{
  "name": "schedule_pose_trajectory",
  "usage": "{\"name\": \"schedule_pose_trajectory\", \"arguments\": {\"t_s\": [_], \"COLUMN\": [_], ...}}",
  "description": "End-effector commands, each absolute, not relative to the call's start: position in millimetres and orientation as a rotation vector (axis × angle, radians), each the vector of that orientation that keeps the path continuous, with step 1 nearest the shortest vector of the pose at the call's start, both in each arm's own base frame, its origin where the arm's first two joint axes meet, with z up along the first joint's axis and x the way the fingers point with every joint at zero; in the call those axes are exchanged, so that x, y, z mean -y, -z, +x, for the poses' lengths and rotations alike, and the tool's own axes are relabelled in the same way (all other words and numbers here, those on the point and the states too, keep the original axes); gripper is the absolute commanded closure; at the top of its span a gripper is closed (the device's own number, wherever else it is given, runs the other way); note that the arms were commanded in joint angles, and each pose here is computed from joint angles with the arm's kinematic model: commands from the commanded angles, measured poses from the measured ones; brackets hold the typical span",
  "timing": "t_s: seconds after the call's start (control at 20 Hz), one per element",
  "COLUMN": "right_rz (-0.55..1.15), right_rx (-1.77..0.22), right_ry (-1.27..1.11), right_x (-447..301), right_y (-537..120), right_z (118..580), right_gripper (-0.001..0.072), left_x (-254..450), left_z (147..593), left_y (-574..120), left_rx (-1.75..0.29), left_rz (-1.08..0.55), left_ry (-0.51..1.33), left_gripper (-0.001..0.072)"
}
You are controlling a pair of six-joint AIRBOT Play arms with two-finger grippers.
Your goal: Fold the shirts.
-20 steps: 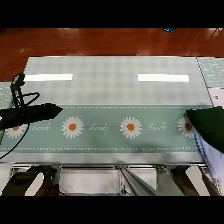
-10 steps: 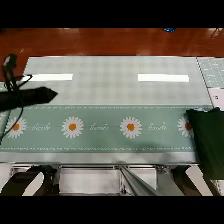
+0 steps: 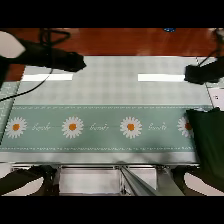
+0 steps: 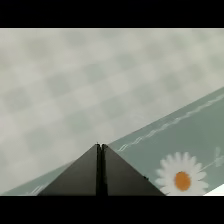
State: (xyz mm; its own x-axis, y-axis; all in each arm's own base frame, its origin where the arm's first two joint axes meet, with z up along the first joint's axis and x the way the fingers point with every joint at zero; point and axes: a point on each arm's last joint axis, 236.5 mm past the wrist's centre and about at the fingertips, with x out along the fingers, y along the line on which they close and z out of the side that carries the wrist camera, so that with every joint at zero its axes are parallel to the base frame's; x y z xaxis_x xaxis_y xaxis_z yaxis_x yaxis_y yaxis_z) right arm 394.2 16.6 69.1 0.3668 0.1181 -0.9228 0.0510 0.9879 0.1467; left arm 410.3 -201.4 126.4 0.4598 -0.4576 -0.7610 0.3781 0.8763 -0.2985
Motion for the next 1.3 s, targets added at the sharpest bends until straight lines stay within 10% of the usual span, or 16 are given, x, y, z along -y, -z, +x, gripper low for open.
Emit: {"name": "schedule_pose_trajectory", "arguments": {"t_s": [0.0,1.25], "right_rz": [-0.044,-0.018], "right_rx": [-1.337,-1.333], "right_ry": [-0.004,-0.017], "right_x": [-46.0,-51.6], "right_y": [-1.0,1.9], "right_z": [387.8,390.3], "right_gripper": [0.0692,0.0692], "left_x": [158.0,150.3], "left_z": [406.8,398.9], "left_y": [-44.4,-34.6], "left_rx": [-1.198,-1.274], "left_rz": [0.020,-0.089], "left_ry": [0.293,0.290], "left_gripper": [0.0689,0.0689]}}
